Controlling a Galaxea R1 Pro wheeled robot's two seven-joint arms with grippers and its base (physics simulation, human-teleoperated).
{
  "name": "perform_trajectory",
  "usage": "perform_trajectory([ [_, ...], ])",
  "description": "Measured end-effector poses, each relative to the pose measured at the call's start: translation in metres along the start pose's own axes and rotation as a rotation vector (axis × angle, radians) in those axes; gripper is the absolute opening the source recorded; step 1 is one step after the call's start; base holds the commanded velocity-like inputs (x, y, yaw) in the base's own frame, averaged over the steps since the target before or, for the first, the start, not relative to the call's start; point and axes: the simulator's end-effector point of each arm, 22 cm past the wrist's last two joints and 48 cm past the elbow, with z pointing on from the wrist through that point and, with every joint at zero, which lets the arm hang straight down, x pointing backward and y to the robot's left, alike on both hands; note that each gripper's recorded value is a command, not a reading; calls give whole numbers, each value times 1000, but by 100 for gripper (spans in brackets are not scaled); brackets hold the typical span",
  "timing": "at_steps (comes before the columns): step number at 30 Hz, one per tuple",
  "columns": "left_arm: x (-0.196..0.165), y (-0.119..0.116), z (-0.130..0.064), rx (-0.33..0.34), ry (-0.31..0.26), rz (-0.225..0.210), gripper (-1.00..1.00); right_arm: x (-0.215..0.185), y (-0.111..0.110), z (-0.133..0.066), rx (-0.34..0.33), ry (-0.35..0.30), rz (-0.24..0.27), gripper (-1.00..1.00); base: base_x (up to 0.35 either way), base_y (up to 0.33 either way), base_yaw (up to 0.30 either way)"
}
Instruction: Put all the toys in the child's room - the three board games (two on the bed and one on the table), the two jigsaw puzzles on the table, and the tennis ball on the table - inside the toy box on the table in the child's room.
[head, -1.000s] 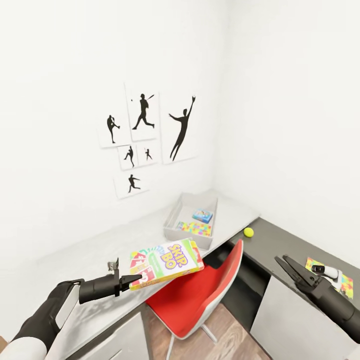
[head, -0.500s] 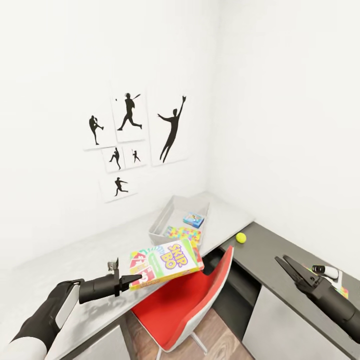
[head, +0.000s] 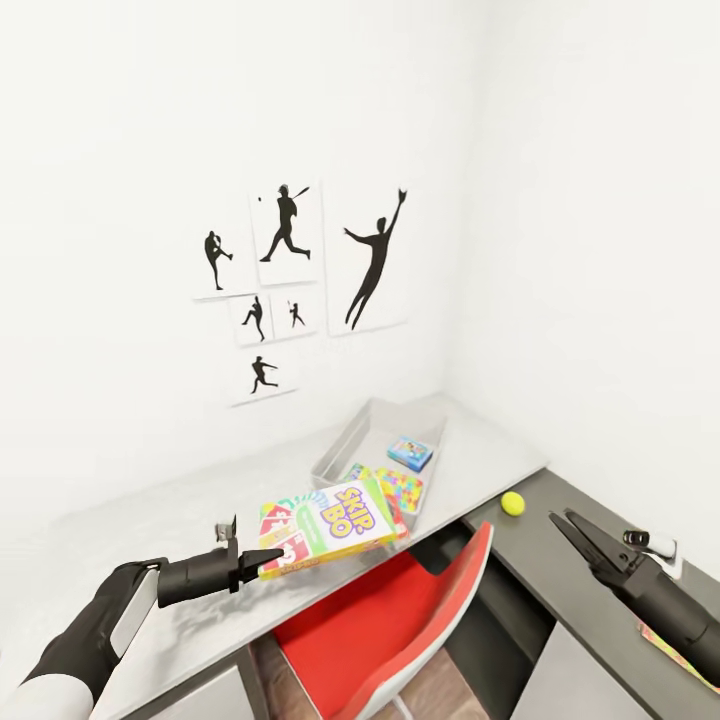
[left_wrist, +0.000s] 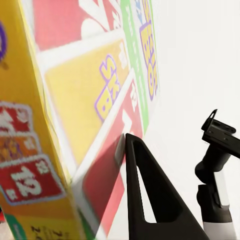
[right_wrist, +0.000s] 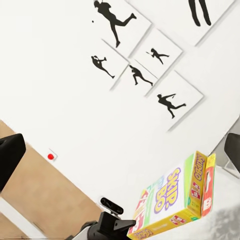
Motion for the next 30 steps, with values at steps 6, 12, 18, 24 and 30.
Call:
perform_trajectory([
  [6, 0, 0, 0, -1, 1, 1, -100, 0, 0, 0, 0, 1, 1, 100, 205, -210, 290],
  [12, 0, 0, 0, -1, 1, 1, -100, 0, 0, 0, 0, 1, 1, 100, 206, -203, 289],
  [18, 0, 1, 0, -2, 1, 2, -100, 0, 0, 0, -2, 1, 2, 100, 207, -79, 144],
  [24, 0, 0, 0, 2, 1, 1, -100, 0, 0, 0, -2, 1, 2, 100, 199, -30, 20],
  [30, 0, -1, 0, 5, 0, -3, -100, 0, 0, 0, -2, 2, 1, 100, 53, -25, 2],
])
